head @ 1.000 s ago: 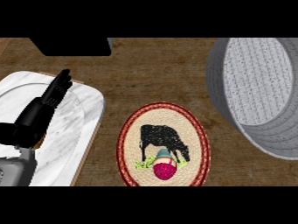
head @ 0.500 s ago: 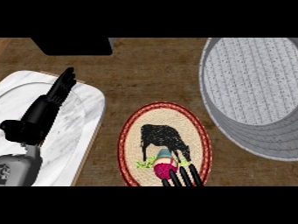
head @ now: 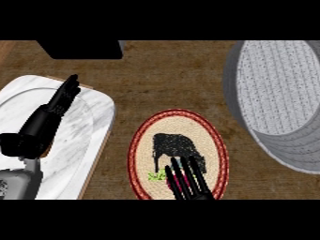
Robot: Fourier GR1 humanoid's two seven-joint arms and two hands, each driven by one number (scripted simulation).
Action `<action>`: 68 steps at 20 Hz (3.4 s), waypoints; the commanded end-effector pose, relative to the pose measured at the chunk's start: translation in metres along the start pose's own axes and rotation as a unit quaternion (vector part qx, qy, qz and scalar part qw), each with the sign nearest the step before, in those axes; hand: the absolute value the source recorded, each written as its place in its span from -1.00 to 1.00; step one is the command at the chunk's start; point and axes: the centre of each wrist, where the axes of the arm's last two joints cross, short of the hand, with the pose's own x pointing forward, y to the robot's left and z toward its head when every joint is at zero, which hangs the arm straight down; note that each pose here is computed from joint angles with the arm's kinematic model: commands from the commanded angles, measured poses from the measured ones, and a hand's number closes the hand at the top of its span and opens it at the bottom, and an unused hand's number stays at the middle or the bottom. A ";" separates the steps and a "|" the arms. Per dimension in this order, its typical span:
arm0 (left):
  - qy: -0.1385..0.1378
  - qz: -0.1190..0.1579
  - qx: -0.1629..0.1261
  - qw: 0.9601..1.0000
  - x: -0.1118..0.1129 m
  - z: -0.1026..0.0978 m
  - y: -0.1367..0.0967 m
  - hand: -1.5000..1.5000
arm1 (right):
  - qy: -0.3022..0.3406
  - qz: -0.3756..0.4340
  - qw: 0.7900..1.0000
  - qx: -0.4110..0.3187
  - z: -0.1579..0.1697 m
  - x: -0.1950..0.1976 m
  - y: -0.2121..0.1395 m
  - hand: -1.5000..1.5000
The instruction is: Pick the cupcake from the placemat and place it in the basket
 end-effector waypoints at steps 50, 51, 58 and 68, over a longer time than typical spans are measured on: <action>0.007 0.003 0.005 1.000 -0.001 0.005 -0.001 0.00 | 0.194 -0.269 0.923 -0.194 -0.028 0.032 -0.150 1.00; 0.015 -0.001 0.015 1.000 -0.008 0.010 0.001 0.00 | 0.200 -0.280 0.917 -0.203 -0.035 0.040 -0.150 1.00; 0.000 0.001 0.008 1.000 -0.001 0.003 -0.005 0.00 | 0.231 -0.275 0.899 -0.251 -0.057 0.023 -0.148 1.00; 0.004 0.002 0.004 1.000 0.001 0.003 -0.003 0.00 | 0.279 -0.270 0.855 -0.343 -0.084 -0.016 -0.164 1.00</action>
